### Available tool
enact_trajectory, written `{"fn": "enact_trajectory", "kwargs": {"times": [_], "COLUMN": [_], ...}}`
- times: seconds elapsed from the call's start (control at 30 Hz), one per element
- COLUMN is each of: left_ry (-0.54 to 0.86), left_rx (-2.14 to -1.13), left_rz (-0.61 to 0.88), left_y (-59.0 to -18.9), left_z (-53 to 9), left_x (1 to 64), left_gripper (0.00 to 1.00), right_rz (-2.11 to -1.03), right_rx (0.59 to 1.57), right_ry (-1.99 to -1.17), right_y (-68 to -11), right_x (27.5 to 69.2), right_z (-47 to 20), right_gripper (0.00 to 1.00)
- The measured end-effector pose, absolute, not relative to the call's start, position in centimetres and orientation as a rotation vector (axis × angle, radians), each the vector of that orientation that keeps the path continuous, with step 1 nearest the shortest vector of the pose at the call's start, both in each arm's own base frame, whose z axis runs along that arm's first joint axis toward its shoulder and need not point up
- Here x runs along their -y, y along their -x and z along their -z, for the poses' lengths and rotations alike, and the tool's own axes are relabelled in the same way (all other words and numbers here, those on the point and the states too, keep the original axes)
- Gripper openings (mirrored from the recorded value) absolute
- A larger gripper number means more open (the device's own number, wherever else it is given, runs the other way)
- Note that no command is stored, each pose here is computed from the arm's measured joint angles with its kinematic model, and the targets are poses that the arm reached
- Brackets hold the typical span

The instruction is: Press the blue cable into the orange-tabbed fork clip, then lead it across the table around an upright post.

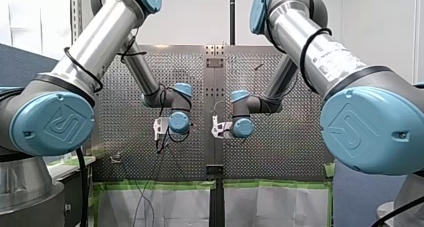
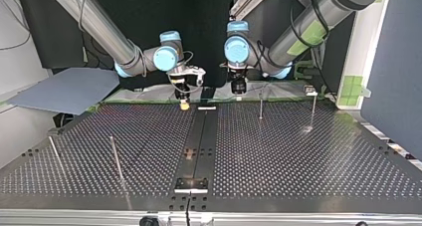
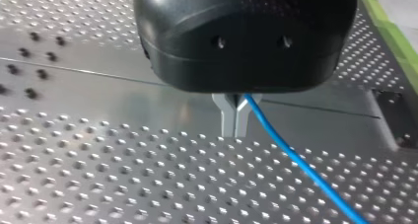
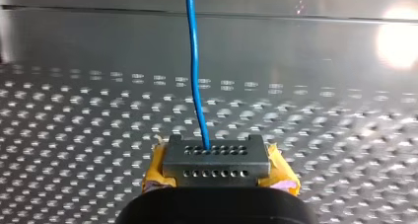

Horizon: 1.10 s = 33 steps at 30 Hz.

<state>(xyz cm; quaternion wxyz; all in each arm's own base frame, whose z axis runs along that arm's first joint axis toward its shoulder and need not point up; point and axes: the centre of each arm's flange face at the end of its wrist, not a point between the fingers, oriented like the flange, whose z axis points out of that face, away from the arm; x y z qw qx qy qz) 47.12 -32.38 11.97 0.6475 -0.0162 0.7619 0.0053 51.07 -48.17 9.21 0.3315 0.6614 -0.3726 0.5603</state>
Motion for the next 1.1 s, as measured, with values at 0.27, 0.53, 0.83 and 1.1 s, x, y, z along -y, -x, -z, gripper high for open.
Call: {"fn": "enact_trajectory", "kwargs": {"times": [0.27,0.53,0.83,1.1], "left_ry": [0.048,0.041,0.065,0.084], "left_rx": [-1.676,-1.609,-1.530,-1.474], "left_rz": [0.018,0.029,0.061,0.093], "left_y": [-47.1,-47.1,-46.9,-46.3], "left_z": [-17.1,-23.6,-31.4,-35.5], "left_x": [33.2,34.7,35.7,35.5], "left_gripper": [0.00,0.00,0.00,0.00], "right_rz": [-1.506,-1.538,-1.591,-1.632], "right_rx": [0.943,0.932,0.904,0.887], "right_ry": [-1.681,-1.645,-1.580,-1.515], "right_y": [-52.0,-52.2,-51.8,-50.8], "right_x": [48.6,48.4,47.9,47.5], "right_z": [-15.6,-21.6,-28.8,-34.1], "right_gripper": [0.00,0.00,0.00,0.00]}}
